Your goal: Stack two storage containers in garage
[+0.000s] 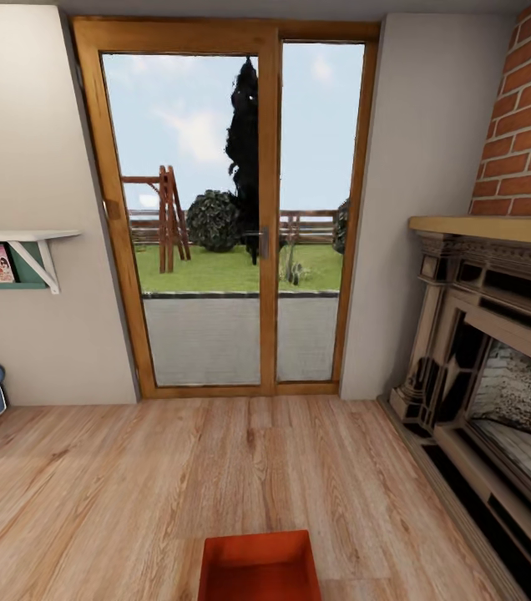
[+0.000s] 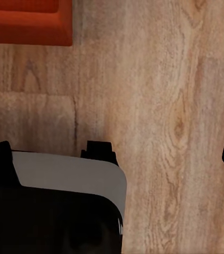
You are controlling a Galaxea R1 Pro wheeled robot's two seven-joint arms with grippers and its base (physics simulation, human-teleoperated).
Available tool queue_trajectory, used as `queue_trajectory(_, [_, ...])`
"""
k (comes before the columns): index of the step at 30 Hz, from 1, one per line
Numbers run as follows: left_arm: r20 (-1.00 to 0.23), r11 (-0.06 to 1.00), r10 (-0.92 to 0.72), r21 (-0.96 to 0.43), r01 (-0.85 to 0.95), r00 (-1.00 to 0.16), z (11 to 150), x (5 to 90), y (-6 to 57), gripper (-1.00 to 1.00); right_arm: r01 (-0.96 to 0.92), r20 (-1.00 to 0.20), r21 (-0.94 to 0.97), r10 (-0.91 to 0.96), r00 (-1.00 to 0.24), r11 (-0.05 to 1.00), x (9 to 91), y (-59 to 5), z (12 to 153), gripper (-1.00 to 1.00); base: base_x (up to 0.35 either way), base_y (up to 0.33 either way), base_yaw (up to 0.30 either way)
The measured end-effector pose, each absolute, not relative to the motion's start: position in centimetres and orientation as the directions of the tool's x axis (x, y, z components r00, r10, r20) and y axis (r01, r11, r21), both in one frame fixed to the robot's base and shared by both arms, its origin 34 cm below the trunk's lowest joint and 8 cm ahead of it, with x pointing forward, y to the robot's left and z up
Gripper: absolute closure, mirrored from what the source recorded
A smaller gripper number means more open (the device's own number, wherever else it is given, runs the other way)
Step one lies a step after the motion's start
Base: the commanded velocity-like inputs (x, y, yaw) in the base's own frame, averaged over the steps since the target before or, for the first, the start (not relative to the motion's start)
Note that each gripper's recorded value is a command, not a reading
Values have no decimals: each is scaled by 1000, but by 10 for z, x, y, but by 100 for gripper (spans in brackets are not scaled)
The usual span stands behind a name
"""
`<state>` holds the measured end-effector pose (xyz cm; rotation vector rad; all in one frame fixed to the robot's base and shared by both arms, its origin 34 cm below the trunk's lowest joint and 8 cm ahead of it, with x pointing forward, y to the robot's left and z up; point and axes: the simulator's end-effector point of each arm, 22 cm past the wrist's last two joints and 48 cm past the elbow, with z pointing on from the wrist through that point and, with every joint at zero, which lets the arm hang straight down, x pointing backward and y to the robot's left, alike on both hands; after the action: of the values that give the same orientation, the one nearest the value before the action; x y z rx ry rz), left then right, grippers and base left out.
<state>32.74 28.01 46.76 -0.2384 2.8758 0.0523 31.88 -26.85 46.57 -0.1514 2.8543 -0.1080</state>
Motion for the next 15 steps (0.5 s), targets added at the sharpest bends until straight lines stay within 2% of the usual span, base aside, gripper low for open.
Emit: queue_trajectory(15, [-255,986,-157,15,-167,-954,468,327,280,-100,-95,-273,-90,-116,-955,991,319,-270,466,-100,0,0,0])
